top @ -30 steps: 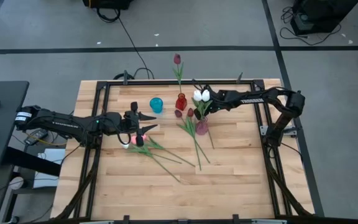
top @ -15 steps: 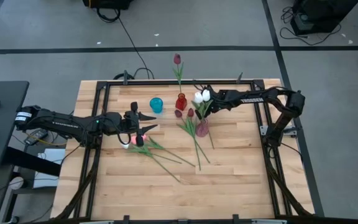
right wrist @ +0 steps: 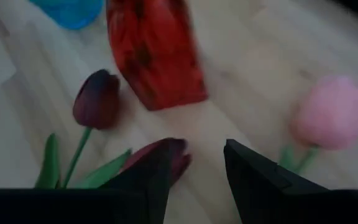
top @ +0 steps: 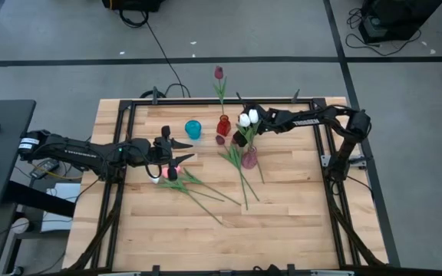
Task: Sort flowers into vase by color
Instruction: Put the right pink flower into the blue vase
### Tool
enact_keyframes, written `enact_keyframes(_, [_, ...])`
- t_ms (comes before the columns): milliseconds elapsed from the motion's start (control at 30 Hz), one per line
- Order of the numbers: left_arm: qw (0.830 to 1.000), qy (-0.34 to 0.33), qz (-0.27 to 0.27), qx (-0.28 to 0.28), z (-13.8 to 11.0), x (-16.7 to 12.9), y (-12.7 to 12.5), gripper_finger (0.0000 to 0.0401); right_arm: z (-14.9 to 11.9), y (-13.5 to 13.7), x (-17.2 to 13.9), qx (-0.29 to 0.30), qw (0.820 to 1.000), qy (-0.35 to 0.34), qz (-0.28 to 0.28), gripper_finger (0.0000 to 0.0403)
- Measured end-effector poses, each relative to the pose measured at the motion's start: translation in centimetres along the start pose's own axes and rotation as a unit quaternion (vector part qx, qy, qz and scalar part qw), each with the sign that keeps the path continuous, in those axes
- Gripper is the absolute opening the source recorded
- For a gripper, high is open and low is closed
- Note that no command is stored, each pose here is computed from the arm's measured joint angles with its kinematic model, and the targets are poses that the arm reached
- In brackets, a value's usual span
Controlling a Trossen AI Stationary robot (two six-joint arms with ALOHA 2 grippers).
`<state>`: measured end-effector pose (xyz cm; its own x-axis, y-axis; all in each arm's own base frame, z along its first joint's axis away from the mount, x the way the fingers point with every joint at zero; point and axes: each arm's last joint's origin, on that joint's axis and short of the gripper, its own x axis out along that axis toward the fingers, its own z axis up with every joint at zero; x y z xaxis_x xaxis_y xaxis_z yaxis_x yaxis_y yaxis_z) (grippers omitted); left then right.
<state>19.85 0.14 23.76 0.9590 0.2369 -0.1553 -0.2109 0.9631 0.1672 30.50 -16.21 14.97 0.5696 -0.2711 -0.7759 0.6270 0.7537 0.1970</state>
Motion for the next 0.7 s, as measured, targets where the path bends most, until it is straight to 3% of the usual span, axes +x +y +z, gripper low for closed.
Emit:
enact_keyframes(300, [1.000,0.001,0.000,0.000,0.0,0.0,0.0,0.0146,-0.9,-2.1,0.2,0.032,0.997,0.056,-0.041,0.0159])
enact_keyframes(500, [1.000,0.001,0.000,0.000,0.0,0.0,0.0,0.0146,-2.3,-3.4,-0.6,0.061,0.979,0.125,-0.148,0.0159])
enact_keyframes(700, [1.000,-0.001,0.000,0.000,0.0,0.0,0.0,0.0146,-3.2,-3.8,-2.0,0.077,0.962,0.168,-0.202,0.0159])
